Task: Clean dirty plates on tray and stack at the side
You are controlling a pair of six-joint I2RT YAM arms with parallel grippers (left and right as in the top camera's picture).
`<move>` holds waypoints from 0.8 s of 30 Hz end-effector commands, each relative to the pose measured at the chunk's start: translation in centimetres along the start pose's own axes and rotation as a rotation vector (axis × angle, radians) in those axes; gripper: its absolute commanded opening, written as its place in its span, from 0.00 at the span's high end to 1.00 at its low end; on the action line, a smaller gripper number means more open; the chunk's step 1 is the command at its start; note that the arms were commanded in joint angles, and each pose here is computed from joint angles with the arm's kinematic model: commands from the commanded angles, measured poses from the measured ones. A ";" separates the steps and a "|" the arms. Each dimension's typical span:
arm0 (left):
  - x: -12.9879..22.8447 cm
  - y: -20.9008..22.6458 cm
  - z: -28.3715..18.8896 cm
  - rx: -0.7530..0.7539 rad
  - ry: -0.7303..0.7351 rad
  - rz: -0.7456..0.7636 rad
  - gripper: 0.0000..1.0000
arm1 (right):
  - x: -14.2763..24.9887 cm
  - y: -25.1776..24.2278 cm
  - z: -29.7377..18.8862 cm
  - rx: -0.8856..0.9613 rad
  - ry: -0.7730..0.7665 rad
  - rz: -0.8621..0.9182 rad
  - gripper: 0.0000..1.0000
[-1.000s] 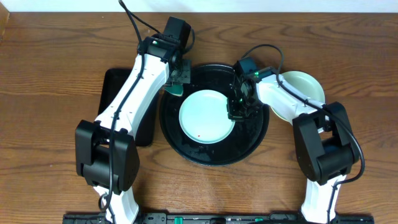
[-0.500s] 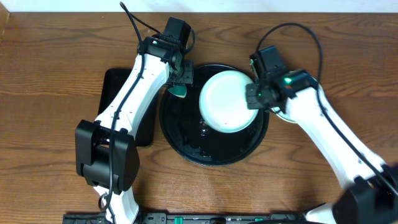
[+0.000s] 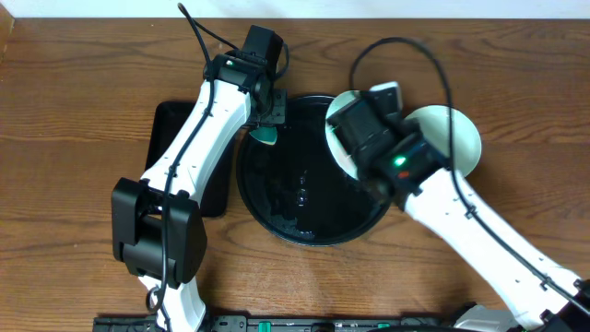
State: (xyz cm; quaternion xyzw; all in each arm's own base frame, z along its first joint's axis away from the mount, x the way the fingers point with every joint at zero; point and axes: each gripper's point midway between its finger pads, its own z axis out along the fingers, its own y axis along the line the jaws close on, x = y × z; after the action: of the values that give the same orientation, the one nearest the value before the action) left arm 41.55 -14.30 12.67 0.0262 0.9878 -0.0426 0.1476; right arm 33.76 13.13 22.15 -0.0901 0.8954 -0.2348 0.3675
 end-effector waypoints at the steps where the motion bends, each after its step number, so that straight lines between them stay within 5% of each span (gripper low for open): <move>1: 0.0 0.1 -0.1 -0.003 0.001 -0.012 0.92 | -2.3 -2.7 -3.0 0.221 -0.165 0.001 0.99; 7: 0.1 0.1 0.0 -0.003 0.002 -0.012 0.92 | -3.9 -4.2 -6.5 0.394 -0.327 0.062 0.99; 15: 0.1 0.1 0.0 -0.003 0.002 -0.012 0.92 | -3.8 -4.0 -6.5 0.381 -0.336 0.105 0.99; 24: 0.1 0.2 0.0 -0.003 0.002 -0.013 0.92 | -0.1 -0.6 -1.5 0.088 -0.081 0.225 0.99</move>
State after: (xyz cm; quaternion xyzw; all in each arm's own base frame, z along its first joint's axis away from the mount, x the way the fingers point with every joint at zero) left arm 41.55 -14.30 12.67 0.0262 0.9878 -0.0426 0.1476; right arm 32.67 13.44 26.47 -0.0178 0.8246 -0.3035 0.4771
